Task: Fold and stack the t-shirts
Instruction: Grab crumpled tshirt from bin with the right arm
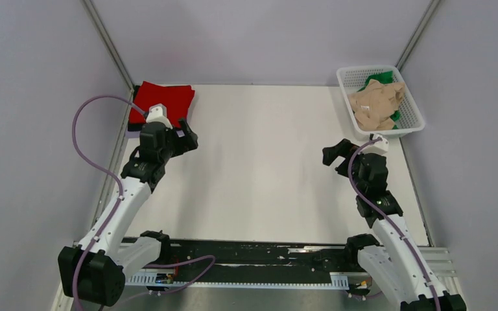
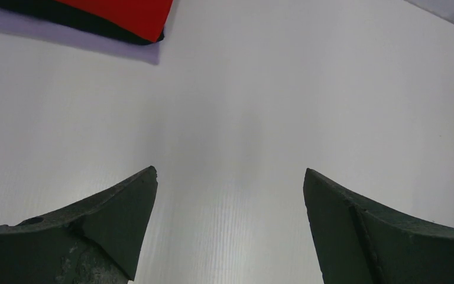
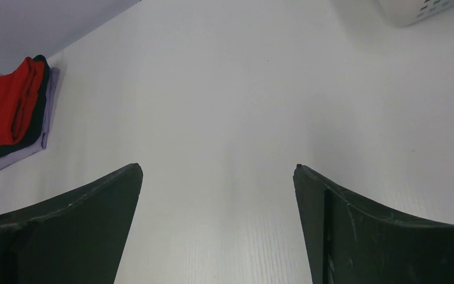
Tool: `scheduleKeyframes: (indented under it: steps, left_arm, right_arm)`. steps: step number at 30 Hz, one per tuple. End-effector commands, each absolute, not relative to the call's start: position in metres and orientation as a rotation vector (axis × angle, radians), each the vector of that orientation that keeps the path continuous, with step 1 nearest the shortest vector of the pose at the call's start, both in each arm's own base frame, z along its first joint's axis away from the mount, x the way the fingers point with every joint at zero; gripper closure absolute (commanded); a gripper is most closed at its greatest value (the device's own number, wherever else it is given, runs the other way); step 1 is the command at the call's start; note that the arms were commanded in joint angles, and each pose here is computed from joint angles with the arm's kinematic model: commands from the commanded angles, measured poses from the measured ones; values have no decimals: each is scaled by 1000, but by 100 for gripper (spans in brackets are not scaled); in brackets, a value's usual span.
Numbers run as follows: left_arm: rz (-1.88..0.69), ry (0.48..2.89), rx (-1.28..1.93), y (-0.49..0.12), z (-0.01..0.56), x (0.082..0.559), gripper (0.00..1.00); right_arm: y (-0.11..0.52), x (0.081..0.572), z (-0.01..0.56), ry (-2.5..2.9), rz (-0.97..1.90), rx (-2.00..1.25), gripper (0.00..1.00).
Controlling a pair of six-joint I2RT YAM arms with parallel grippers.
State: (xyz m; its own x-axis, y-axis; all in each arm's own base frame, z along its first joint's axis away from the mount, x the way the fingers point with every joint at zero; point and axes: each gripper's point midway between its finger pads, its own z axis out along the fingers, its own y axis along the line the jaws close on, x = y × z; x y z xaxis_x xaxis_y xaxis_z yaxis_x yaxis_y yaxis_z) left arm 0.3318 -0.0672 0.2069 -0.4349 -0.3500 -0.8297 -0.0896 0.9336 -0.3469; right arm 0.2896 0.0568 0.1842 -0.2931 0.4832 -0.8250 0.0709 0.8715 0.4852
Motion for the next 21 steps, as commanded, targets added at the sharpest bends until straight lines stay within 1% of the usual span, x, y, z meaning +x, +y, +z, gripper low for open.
scheduleKeyframes:
  steps: [1, 4, 7, 10, 12, 15, 17, 21]
  left_arm:
    - [-299, 1994, -299, -68, 211, 338, 0]
    - [-293, 1989, -302, -67, 213, 340, 0]
    - [-286, 1984, -299, -65, 215, 339, 0]
    - [-266, 1986, -307, -62, 216, 338, 0]
    - [-271, 1983, -309, -62, 217, 336, 0]
    - [-291, 1985, -300, -65, 216, 334, 0]
    - [-294, 1990, -298, -66, 214, 333, 0]
    - [-291, 1994, -316, -65, 211, 333, 0]
  right_arm:
    - [50, 311, 223, 1754, 389, 420, 0]
    - [40, 329, 242, 1713, 335, 473, 0]
    - [25, 355, 263, 1689, 210, 473, 0]
    - [0, 388, 275, 1705, 82, 508, 0]
    - [-27, 411, 278, 1735, 28, 577, 0]
    - [-82, 447, 272, 1766, -56, 694, 0]
    - [-108, 475, 266, 1783, -87, 735, 0]
    - [-152, 528, 222, 1903, -64, 799, 1]
